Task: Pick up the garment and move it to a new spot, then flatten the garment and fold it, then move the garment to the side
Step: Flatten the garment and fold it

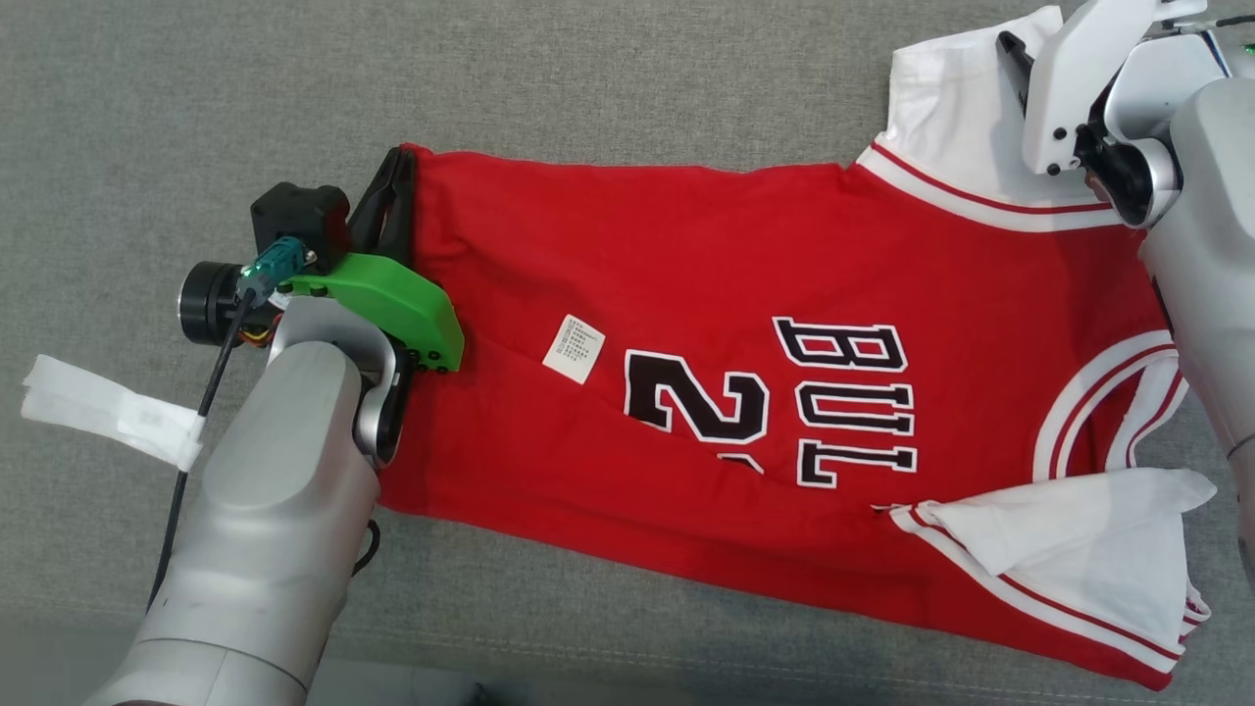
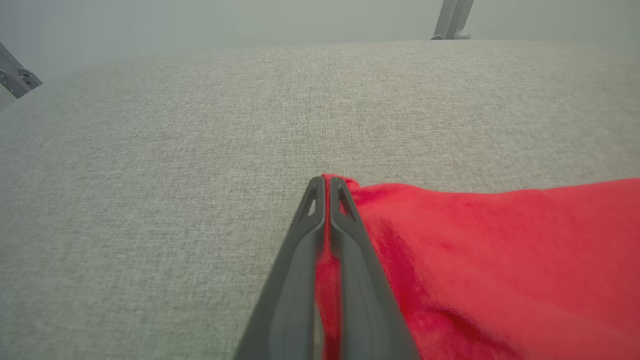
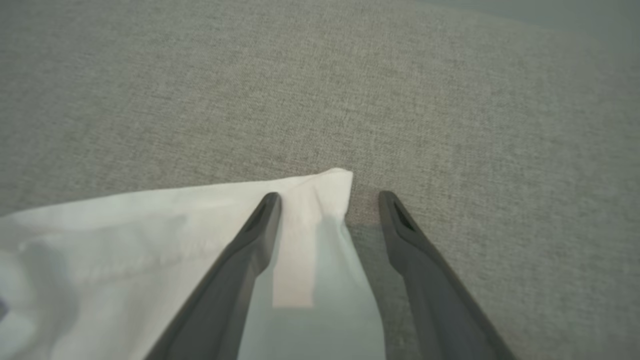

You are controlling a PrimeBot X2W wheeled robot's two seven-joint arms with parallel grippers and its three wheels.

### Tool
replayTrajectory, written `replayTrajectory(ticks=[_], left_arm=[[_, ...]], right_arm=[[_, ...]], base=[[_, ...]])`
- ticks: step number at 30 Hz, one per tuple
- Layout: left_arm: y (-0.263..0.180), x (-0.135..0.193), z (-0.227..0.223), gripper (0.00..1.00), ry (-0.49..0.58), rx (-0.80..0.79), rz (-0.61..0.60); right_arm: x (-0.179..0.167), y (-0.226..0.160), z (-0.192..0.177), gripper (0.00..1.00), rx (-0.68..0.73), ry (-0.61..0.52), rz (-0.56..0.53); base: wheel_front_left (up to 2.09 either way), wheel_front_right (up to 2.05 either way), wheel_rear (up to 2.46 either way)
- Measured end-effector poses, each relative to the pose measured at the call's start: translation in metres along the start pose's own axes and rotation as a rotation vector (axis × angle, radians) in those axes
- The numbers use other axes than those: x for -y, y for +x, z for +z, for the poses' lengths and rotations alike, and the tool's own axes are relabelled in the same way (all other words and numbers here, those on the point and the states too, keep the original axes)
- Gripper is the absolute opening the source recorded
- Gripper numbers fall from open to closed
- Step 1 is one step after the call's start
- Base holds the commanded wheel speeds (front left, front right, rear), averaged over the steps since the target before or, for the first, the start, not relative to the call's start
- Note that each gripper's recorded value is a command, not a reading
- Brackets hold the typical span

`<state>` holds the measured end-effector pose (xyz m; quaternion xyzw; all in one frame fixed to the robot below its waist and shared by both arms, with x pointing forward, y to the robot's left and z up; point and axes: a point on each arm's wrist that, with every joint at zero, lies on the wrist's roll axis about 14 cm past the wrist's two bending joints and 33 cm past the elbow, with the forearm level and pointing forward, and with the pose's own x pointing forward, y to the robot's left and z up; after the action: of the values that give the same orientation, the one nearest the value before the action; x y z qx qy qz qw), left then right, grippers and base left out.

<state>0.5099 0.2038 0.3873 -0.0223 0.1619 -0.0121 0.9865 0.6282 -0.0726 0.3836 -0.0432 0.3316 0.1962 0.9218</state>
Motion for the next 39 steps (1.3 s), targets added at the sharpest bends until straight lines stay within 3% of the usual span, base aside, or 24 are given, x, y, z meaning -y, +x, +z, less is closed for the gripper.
replayTrajectory(ticks=[1, 2, 4, 5, 6, 7, 17, 27, 39], left_arm=[[0.000, -0.001, -0.001, 0.00, 0.000, -0.003, 0.004], [-0.001, -0.003, -0.003, 0.00, -0.001, -0.006, 0.007], [-0.001, -0.004, -0.004, 0.00, -0.003, -0.010, 0.011], [-0.001, -0.004, -0.004, 0.00, -0.004, -0.010, 0.012], [-0.001, -0.005, -0.004, 0.00, -0.004, -0.011, 0.014], [-0.002, -0.004, -0.004, 0.00, -0.003, -0.010, 0.014], [-0.006, -0.003, 0.009, 0.00, -0.001, 0.008, 0.012], [-0.022, 0.001, 0.020, 0.00, -0.014, 0.019, 0.001], [-0.060, 0.015, 0.023, 0.00, -0.027, 0.058, -0.050]], right_arm=[[-0.001, 0.003, 0.000, 1.00, 0.000, -0.001, 0.002], [-0.002, 0.005, 0.000, 0.91, -0.002, -0.001, 0.004], [-0.003, 0.008, 0.000, 0.44, -0.004, -0.001, 0.008], [-0.005, 0.009, 0.000, 0.31, -0.006, -0.002, 0.011], [-0.007, 0.009, 0.000, 0.03, -0.007, -0.003, 0.014], [-0.008, 0.009, 0.001, 0.00, -0.003, -0.006, 0.016], [0.003, -0.019, 0.018, 0.00, 0.105, 0.026, -0.014], [0.012, -0.084, 0.043, 0.00, 0.294, 0.060, -0.015], [0.005, -0.162, -0.012, 0.00, 0.388, 0.126, 0.029]], base=[[0.00, 0.00, 0.00], [0.00, 0.00, 0.00], [0.00, 0.00, 0.00], [0.00, 0.00, 0.00], [0.00, 0.00, 0.00], [0.00, 0.00, 0.00], [0.00, 0.00, 0.00], [0.00, 0.00, 0.00], [0.00, 0.00, 0.00]])
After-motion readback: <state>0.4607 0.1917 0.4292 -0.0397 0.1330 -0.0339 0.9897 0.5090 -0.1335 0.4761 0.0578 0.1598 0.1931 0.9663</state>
